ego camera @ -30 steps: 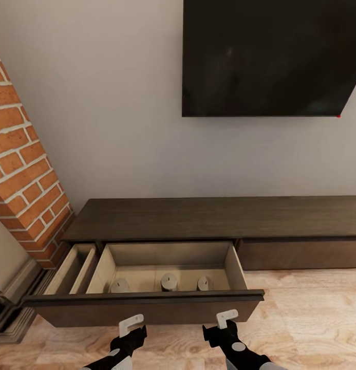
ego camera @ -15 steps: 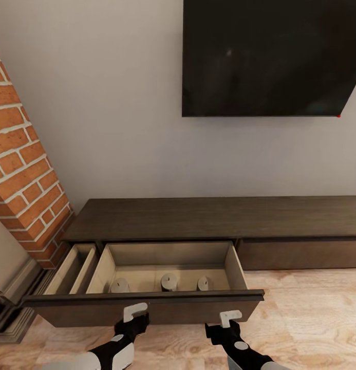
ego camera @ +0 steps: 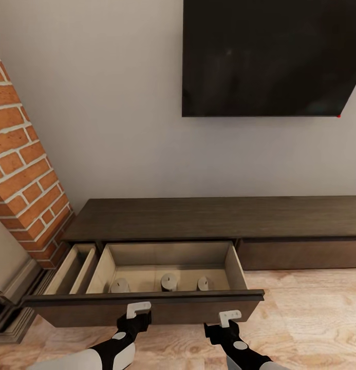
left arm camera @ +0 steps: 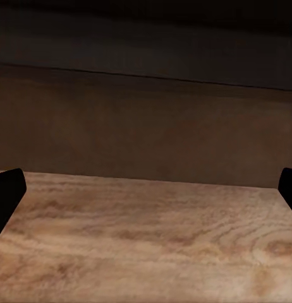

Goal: Place each of the two pumpkins and all three candles from the living room inside a cabinet in the living room (use any cabinet), then make sure every cabinet is closed, and position the cauldron so it is next to a table in the living room.

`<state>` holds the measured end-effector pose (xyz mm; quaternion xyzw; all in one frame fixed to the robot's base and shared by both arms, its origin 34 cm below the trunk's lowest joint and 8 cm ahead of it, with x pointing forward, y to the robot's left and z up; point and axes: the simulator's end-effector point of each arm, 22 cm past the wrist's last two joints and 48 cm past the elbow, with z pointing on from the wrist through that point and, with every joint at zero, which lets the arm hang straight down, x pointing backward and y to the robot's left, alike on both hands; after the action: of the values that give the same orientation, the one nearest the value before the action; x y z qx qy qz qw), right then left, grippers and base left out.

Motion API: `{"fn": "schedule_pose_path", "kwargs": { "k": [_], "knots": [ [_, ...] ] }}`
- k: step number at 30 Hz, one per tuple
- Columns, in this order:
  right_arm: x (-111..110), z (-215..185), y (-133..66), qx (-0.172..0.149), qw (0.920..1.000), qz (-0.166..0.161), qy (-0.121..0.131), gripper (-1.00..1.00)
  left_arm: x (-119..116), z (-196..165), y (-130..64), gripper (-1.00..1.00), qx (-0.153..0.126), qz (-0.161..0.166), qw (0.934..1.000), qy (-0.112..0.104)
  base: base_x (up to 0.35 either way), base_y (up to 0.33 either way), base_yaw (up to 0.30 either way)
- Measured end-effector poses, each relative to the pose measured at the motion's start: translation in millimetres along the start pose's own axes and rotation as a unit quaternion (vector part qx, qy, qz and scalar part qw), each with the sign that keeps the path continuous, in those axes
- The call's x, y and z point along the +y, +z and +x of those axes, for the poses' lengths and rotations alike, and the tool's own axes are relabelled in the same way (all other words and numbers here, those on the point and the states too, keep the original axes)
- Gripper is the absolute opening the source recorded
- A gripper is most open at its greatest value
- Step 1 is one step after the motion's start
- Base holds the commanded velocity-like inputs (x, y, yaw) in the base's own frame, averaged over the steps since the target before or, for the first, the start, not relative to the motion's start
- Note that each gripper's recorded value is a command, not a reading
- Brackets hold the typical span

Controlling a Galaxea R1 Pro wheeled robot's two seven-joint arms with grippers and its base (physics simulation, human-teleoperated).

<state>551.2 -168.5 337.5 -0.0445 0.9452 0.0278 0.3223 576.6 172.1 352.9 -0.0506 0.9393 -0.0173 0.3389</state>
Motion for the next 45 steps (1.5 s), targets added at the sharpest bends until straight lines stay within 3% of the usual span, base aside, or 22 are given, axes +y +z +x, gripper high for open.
{"fn": "schedule_pose_path", "kwargs": {
  "k": [16,25,33,37,45],
  "knots": [
    [-2.9,-17.4,3.5,-0.009,1.0,0.002,-0.001,1.0,0.4,0.2,0.0,1.0,0.0,0.0,1.0,-0.001,0.0,0.0,0.0],
    [-5.2,-29.1,8.2,0.011,0.9999,0.003,-0.001,1.0,2.4,-2.7,0.8,1.0,-0.002,-0.002,1.0,0.0,0.0,0.0,0.0],
    [-13.9,-28.7,8.4,0.012,0.9982,0.015,0.056,1.0,-5.5,-14.9,2.5,1.0,-0.01,0.004,0.9999,-0.001,0.0,0.0,0.0],
    [-14.2,-27.9,8.5,0.013,0.9979,0.015,0.061,1.0,-5.6,-28.8,5.5,1.0,-0.016,0.002,0.9998,-0.008,0.0,0.0,0.0],
    [-10.5,-28.8,8.3,0.011,0.9982,0.012,0.057,1.0,-5.7,-37.0,6.4,1.0,-0.024,0.004,0.9997,0.0,0.0,0.0,0.0]
  ]
}}
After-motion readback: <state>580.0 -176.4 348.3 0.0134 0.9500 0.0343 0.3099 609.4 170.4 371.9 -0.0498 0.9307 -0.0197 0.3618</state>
